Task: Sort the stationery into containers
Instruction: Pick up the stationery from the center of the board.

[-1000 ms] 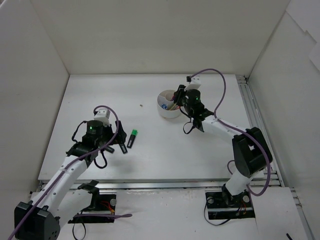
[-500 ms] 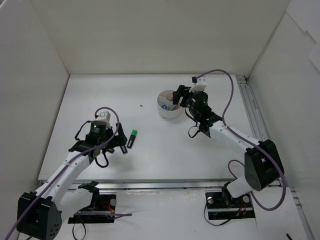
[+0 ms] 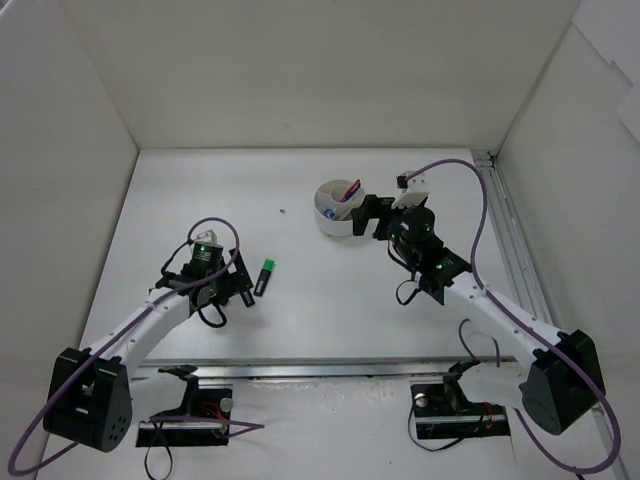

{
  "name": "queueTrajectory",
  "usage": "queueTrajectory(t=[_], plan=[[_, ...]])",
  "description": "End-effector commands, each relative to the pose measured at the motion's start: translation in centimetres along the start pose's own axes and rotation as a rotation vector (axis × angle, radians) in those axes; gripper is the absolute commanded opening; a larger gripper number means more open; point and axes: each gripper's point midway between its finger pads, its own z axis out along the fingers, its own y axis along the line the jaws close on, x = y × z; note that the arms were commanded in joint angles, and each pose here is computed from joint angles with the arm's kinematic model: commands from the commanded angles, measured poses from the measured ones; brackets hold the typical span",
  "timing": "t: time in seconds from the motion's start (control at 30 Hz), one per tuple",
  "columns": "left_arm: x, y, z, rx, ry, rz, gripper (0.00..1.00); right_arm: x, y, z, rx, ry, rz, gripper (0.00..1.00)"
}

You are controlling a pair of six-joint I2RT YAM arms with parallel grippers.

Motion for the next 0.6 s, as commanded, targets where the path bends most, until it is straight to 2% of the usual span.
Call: queueTrajectory(t=[0.0,0.27,0.43,0.57], plan=[[-2.6,-1.2,0.7,0.001,-0.070,-0.103,0.99,-1.6,0.3,-1.9,0.009,-0.041,0.015,0.98],[-4.9,-2.1,3.4,-0.071,-0.040,-0.133,0.80,0.1,-1.0,-3.6,0.058,0.005,0.024,0.98],[-5.2,-3.0,4.6,-0.107,-0.031,-0.104,0.74,0.6,-1.5,-4.3,0.076,0.017,0.019,0.98],[-4.3,-2.5,5.6,-0.190,-0.006,-0.082,0.65,0.6,-2.1,-4.6,0.096,0.010,0.021,0.98]])
